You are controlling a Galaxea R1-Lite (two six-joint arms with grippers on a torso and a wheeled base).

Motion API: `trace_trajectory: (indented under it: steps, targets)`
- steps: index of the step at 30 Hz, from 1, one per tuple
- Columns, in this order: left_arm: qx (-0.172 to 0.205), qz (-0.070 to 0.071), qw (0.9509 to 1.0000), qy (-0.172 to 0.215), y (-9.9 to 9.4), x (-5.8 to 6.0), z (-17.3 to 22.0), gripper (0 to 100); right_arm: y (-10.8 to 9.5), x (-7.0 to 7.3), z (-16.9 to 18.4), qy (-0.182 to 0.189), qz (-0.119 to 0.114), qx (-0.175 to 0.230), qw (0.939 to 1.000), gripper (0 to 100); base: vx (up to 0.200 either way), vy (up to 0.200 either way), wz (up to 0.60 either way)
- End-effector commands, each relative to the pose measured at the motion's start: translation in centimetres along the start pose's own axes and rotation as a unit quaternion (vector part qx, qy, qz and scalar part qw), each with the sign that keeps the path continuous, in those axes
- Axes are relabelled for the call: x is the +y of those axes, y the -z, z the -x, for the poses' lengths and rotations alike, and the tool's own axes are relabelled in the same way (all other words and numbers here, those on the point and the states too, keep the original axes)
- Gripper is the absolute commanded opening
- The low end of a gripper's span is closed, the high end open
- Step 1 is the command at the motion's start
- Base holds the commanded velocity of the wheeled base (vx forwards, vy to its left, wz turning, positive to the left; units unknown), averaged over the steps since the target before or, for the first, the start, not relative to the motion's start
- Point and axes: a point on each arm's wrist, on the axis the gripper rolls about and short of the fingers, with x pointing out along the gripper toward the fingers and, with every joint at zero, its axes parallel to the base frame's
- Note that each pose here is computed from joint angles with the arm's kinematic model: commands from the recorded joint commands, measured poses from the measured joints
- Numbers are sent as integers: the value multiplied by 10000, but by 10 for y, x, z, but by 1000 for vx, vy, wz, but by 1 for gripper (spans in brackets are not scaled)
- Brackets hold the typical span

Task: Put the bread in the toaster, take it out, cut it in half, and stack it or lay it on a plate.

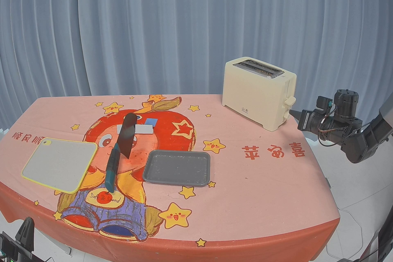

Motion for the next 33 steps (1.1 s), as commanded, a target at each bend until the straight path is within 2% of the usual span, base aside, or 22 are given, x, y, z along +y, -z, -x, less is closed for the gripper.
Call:
trace_trajectory:
  steps: [1,14,28,33]
  targets:
    - [88,0,10000,-9,5,0,-1,0,5,-4,-8,19,-26,54,10000,0,0,0,0]
    - [88,0,10000,-2,5,0,-1,0,16,-14,-26,61,-19,-26,10000,0,0,0,0]
    - [88,0,10000,-9,5,0,-1,0,13,-24,-32,191,-46,-120,9997,0,0,0,0]
    - [88,0,10000,-9,5,0,-1,0,12,-23,-32,184,-162,-144,9996,0,0,0,0]
